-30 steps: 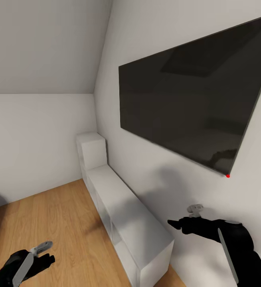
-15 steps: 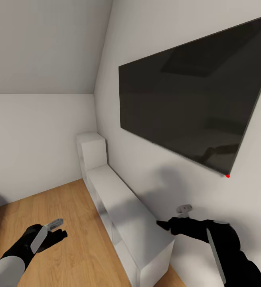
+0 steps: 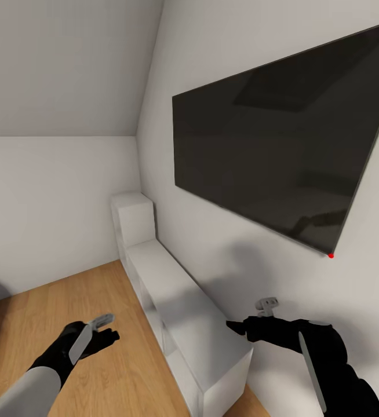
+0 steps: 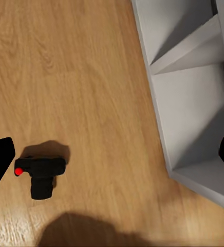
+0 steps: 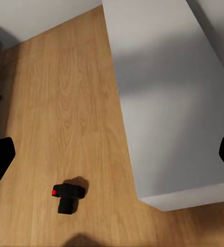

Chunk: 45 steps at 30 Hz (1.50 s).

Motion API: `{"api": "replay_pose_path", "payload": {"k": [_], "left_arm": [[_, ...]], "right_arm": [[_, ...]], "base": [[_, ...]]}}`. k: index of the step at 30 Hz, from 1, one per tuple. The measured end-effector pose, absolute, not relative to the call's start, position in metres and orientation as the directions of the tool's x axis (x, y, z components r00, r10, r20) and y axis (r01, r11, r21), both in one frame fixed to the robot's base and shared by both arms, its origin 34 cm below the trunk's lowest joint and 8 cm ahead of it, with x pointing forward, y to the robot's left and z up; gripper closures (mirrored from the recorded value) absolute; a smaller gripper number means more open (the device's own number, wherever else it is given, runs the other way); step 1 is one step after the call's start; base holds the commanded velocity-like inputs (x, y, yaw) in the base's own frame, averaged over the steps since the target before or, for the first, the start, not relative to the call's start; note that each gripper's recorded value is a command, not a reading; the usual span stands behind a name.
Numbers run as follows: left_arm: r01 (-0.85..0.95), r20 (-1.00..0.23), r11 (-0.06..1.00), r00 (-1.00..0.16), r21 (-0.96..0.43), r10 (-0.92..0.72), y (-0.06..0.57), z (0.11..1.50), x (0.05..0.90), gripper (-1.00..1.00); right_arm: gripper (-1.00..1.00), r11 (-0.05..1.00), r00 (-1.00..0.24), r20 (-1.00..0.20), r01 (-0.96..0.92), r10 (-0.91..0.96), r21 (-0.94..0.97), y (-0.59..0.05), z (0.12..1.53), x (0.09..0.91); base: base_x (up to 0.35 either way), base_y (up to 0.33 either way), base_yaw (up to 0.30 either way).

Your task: Attach the digital camera to the camera tripod in the bedroom.

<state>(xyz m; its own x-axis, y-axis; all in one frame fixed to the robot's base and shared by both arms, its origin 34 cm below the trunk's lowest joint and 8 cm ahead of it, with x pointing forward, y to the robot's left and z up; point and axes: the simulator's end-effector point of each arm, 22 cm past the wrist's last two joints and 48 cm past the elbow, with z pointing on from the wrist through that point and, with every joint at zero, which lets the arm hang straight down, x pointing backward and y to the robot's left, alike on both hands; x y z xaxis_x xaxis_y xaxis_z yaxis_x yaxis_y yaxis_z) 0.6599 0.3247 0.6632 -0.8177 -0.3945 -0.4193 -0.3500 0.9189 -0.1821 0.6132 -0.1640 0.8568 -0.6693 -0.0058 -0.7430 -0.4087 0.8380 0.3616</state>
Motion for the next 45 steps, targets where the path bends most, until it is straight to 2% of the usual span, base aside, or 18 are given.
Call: {"api": "replay_pose_path", "payload": {"k": [23, 45], "left_arm": [[-0.335, -0.417, 0.921, -0.821, -0.200, -0.390, 0.308, 0.646, 0.661, -1.00], [-0.322, -0.465, 0.919, -0.793, -0.229, -0.394, 0.306, 0.631, 0.678, -1.00]], "right_arm": [[-1.00, 0.840, -0.670, -0.742, -0.403, 0.000, 0.363, -0.167, 0.840, 0.613], [-1.00, 0.834, -0.671, -0.741, -0.409, -0.001, 0.370, -0.164, 0.801, 0.608]], "base": [[0.000, 0.000, 0.000], [0.000, 0.000, 0.000]]}}
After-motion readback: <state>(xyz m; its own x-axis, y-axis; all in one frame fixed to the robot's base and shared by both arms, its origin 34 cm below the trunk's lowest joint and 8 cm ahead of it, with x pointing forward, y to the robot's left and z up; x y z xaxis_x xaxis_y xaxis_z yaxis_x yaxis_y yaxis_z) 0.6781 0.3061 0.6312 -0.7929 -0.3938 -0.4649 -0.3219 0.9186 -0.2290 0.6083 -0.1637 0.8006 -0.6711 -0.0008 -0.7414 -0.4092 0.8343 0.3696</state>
